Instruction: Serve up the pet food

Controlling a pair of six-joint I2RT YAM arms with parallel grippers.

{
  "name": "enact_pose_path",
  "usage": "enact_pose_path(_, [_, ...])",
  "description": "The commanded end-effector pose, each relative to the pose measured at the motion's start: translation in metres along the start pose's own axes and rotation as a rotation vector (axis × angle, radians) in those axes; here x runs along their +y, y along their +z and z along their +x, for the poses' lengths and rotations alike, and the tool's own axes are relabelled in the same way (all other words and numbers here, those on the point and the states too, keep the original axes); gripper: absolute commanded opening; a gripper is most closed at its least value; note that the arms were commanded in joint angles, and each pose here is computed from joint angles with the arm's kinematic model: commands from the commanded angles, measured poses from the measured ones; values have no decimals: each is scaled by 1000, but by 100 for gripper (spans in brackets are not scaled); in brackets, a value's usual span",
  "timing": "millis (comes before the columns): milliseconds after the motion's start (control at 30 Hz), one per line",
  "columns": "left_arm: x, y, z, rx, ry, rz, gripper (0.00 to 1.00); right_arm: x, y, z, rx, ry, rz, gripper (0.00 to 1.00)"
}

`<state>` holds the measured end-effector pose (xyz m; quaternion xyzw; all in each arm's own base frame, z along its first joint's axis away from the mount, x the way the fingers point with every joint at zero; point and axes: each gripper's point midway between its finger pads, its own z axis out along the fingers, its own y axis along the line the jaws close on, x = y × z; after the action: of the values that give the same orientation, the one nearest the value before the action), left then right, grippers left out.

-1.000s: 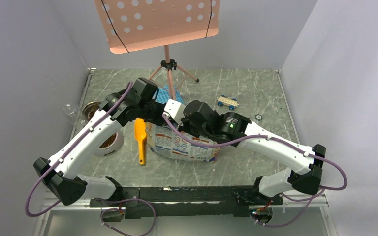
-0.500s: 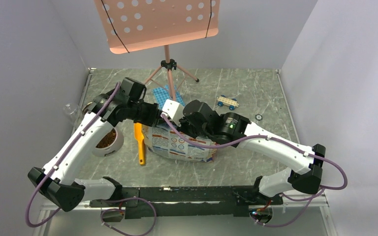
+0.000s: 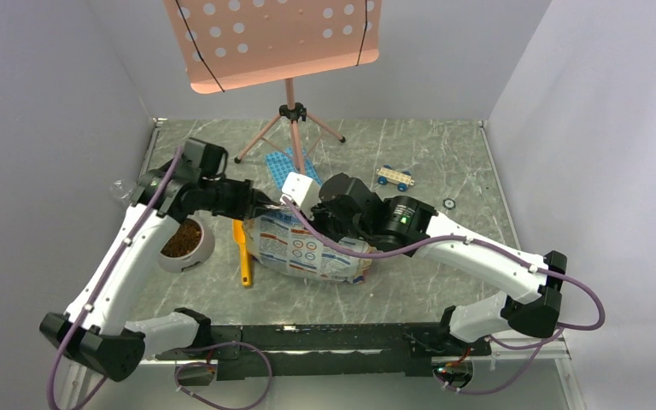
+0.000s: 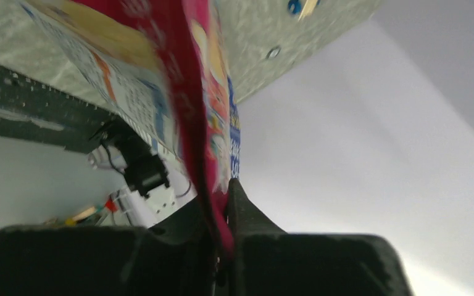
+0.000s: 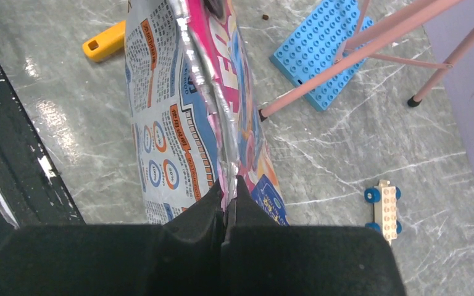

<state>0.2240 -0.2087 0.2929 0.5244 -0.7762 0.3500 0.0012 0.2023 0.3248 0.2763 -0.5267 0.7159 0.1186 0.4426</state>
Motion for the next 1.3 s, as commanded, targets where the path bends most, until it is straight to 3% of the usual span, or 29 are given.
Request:
enact_pose_path(0, [-5,-9,-55,-214,-53,97,6,-40,-56,-17,-89,46,147,0])
enact_pose_path(67, [-4,-8,-54,-209,-46,83,0,-40,-57,-16,-87,48,145,0])
enact_pose_path(367, [-14,-28,-65,-306,-28,52,0,-40,-60,-4,-67,50,156,0])
enact_pose_path(467, [-14,-18,-64,-258,-52,103,38,-40,-63,-3,-69,55,159,0])
enact_pose_path(500, [-11,-14,-65,-251,-57,95,40,-40,-64,-3,-70,58,159,0])
enact_pose_path(533, [-12,-11,-65,-244,-43,93,31,-41,-65,-3,-72,61,159,0])
enact_pose_path(567, [-12,-11,-65,-241,-34,90,9,-40,-65,-3,-70,63,158,0])
enact_pose_path(600, [-11,-12,-65,-249,-39,82,0,-41,-66,-3,-72,64,159,0])
enact_pose_path(767, [-11,-33,-74,-348,-42,35,0,-41,-66,7,-49,50,169,0])
enact_pose_path(867, [-15,-35,-74,-336,-43,48,0,-46,-69,22,7,37,205,1])
enact_pose_path(933, [-15,-32,-72,-319,-46,55,0,-51,-75,33,34,40,233,15])
enact_pose_path(1033, [-15,-30,-70,-304,-42,50,0,-56,-83,54,79,50,257,21])
enact_pose_path(1100, [-14,-30,-69,-298,-44,50,0,-57,-90,67,107,59,267,20])
enact_pose_path(1200, [-14,-28,-69,-291,-51,54,0,-56,-99,77,118,76,272,0])
enact_pose_path(1267, [-14,-27,-69,-288,-51,50,0,-56,-104,87,140,75,283,0])
